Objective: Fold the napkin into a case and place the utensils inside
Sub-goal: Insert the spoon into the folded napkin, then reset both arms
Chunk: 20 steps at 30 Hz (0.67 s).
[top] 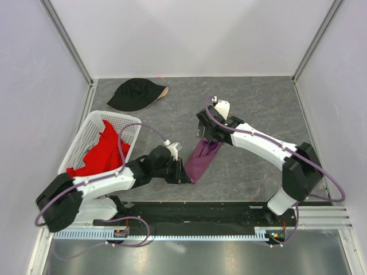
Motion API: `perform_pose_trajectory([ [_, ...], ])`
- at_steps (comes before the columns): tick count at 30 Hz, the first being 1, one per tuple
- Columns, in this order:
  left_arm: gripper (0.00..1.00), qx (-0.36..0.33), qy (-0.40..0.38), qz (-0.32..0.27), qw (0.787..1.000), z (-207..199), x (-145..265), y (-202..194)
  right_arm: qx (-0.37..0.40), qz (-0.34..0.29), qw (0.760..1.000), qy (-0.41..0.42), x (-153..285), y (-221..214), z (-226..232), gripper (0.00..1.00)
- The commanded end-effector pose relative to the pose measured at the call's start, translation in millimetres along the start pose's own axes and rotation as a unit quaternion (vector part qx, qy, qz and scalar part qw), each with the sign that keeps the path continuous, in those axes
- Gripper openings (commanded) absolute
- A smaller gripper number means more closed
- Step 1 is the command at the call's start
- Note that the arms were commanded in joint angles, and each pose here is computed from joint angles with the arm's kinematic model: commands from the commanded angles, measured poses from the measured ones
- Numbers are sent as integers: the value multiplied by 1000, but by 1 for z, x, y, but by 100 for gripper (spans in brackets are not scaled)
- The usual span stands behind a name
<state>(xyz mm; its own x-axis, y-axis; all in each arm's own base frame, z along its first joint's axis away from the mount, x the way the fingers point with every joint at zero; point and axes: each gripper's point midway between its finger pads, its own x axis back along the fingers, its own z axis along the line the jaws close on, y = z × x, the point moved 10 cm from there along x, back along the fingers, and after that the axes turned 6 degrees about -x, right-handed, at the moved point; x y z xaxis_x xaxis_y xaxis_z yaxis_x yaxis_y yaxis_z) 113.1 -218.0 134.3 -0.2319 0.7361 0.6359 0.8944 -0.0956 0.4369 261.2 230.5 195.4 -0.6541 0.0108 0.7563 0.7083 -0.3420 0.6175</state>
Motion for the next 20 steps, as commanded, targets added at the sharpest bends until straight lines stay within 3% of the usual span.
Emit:
perform_pose_trajectory([
  [1,28,-46,-33,-16,998,-6,33,-9,77,-70,992,68,42,25,-15,88],
  [5,31,-81,-39,-84,992,-16,61,-1,99,-70,983,139,49,-1,-46,98],
  [9,34,-82,-69,-165,980,-31,75,15,77,-67,964,247,69,-23,-70,98],
  [14,36,-65,-111,-202,971,-36,77,17,2,-87,949,304,75,-46,-97,98],
  [20,37,-78,-135,-230,961,-40,88,17,-31,-97,920,379,81,-61,-109,98],
])
